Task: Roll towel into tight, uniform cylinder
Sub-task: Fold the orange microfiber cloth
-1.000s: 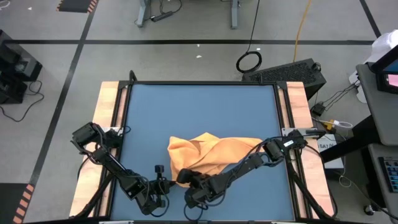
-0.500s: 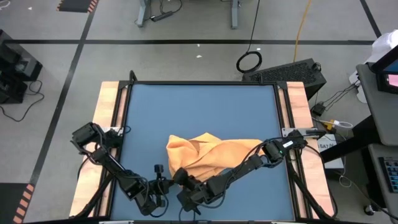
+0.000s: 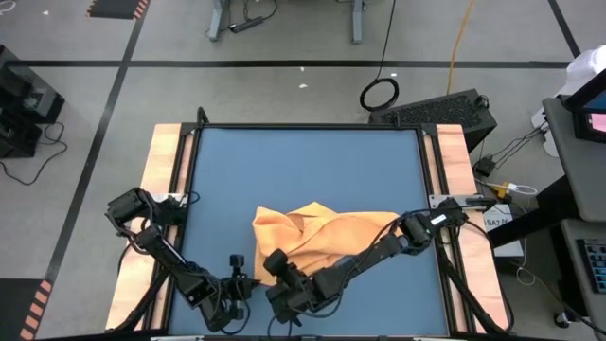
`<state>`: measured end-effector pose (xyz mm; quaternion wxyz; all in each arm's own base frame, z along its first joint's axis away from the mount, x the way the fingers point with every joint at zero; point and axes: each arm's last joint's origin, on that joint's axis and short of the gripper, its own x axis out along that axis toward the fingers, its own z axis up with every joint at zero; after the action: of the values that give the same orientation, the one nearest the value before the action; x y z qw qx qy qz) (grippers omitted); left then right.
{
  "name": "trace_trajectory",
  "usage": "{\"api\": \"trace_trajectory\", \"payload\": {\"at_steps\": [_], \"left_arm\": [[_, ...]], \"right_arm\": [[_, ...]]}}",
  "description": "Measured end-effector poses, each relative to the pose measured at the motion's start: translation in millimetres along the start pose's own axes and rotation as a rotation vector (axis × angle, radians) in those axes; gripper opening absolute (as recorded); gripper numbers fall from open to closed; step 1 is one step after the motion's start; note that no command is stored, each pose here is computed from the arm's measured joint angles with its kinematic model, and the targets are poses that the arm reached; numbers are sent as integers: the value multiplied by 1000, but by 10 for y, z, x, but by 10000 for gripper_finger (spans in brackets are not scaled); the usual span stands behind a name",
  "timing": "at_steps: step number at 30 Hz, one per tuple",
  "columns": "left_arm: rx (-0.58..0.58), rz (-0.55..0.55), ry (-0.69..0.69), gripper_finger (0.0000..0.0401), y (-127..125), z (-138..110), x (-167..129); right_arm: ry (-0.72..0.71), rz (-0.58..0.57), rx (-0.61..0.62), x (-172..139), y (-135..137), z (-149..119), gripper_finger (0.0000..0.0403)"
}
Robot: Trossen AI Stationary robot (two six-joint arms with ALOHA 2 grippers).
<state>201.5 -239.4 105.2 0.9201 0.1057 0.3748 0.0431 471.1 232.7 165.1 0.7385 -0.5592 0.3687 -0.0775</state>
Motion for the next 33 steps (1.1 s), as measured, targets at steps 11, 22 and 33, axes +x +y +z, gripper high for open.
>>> {"api": "trace_trajectory", "payload": {"at_steps": [11, 22, 33], "left_arm": [[-1, 32, -25, 6, 15, 14, 8], [-6, 98, -22, 6, 56, -28, -4], [-132, 122, -12, 7, 64, -85, -38]], "right_arm": [[48, 67, 74, 243, -105, -174, 163], [-82, 188, 269, 150, -123, -79, 12], [-102, 229, 747, -191, -210, 19, 5]]}}
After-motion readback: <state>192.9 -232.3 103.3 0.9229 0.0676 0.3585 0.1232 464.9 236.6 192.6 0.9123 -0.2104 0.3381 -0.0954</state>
